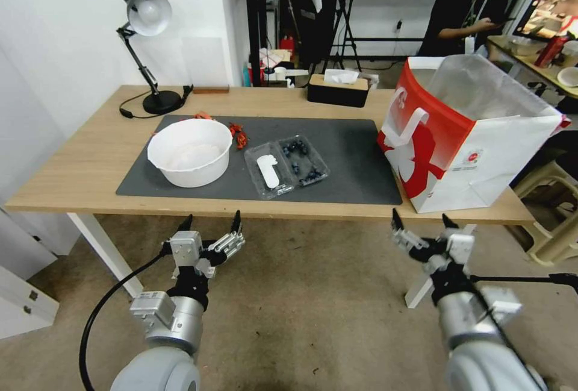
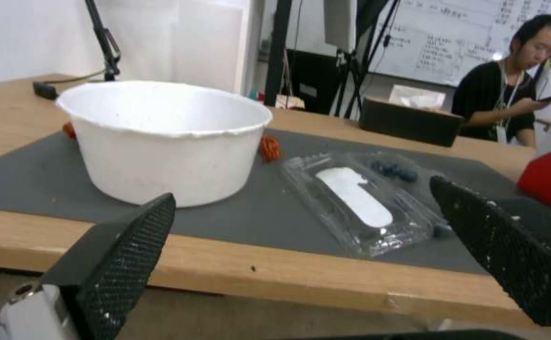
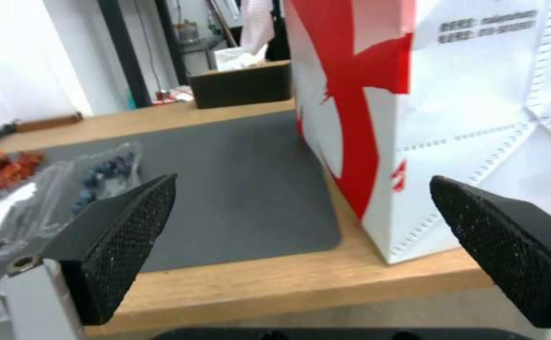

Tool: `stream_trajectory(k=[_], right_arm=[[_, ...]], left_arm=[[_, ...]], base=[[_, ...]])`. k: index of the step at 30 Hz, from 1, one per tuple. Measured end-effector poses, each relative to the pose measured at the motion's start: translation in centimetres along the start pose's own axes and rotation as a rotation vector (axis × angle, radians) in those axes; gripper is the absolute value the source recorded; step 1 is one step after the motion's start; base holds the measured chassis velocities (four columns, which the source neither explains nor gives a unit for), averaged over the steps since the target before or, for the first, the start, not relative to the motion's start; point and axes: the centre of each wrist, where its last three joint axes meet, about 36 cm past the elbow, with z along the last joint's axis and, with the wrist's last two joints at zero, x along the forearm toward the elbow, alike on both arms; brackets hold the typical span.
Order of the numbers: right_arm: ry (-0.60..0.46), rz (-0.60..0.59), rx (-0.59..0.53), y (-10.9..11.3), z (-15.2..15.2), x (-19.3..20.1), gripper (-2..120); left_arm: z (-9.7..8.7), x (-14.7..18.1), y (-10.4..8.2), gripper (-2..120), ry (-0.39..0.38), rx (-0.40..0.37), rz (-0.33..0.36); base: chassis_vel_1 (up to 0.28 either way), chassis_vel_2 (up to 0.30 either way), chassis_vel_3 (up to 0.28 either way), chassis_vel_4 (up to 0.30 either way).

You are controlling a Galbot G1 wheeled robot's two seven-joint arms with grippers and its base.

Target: Close the takeout container lid, then place the container into the takeout bag.

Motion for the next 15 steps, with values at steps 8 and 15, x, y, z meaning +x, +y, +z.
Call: stream_trajectory(k=[8, 15], right_arm=[[-0.02, -0.028, 0.006, 0.0, 0.6, 0.0, 100], [-0.039, -0.059, 0.027, 0.4, 0.0, -0.8, 100]], left_arm=[[0.7, -0.2, 0.4, 100, -0.019, -0.008, 0.004], [1.0, -0.5, 0.6, 100, -0.019, -0.011, 0.013]], base=[[0.0, 0.0, 0.0, 0.0], [0.0, 0.0, 0.0, 0.0]])
